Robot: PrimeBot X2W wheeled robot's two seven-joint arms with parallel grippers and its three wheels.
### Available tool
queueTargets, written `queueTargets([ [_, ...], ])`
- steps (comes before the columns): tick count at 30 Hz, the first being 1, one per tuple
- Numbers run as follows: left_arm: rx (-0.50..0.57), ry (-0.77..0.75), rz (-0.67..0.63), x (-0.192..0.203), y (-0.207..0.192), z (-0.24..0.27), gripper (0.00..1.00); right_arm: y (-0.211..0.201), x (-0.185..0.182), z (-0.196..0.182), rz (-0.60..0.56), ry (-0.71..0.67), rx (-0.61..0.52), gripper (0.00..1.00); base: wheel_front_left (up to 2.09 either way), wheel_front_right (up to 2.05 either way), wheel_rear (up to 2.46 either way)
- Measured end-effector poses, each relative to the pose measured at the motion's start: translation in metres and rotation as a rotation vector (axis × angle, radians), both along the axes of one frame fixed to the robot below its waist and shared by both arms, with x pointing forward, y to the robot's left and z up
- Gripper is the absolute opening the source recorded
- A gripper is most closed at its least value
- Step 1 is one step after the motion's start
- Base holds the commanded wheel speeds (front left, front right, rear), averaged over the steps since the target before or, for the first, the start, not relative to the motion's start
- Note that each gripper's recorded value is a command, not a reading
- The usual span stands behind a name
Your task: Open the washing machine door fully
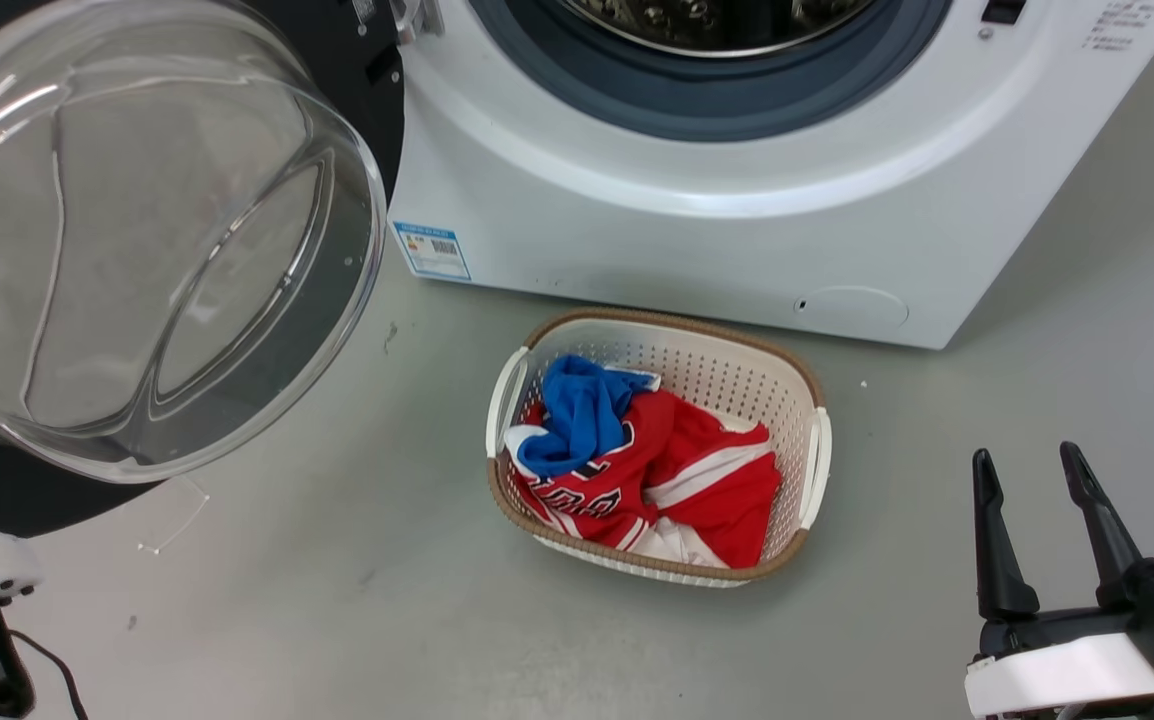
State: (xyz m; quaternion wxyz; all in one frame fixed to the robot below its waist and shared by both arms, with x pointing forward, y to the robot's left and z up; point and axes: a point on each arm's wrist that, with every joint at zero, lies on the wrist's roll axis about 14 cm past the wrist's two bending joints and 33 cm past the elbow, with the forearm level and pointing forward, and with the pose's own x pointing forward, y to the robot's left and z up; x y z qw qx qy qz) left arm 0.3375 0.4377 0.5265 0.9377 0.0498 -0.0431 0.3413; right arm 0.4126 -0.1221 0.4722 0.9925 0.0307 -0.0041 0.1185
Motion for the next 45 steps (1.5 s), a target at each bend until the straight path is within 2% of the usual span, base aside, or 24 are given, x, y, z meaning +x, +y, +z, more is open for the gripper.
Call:
queueTargets([
  [10, 0.064, -0.050, -0.092, -0.023, -0.028, 0.025, 0.00, -0.007, -0.024, 0.026, -0.017, -0.054, 0.021, 1.00, 0.00, 0.00, 0.00],
  [15, 0.095, -0.083, -0.176, -0.025, -0.055, 0.037, 0.00, -0.013, -0.038, 0.037, -0.034, -0.083, 0.022, 1.00, 0.00, 0.00, 0.00],
  [26, 0.061, -0.150, -0.373, -0.020, -0.127, 0.043, 0.00, -0.026, -0.060, 0.052, -0.070, -0.124, 0.027, 1.00, 0.00, 0.00, 0.00],
  [37, -0.012, -0.104, -0.628, -0.002, -0.212, 0.018, 0.00, -0.044, -0.073, 0.059, -0.126, -0.147, 0.031, 1.00, 0.00, 0.00, 0.00],
  [42, -0.041, -0.079, -0.693, 0.004, -0.236, 0.008, 0.00, -0.048, -0.079, 0.059, -0.141, -0.145, 0.034, 1.00, 0.00, 0.00, 0.00],
  [43, -0.051, -0.076, -0.702, 0.006, -0.239, 0.006, 0.17, -0.050, -0.079, 0.058, -0.145, -0.145, 0.035, 1.00, 0.00, 0.00, 0.00],
  [45, -0.059, -0.065, -0.721, 0.008, -0.246, 0.002, 0.81, -0.054, -0.081, 0.058, -0.159, -0.144, 0.041, 1.00, 0.00, 0.00, 0.00],
])
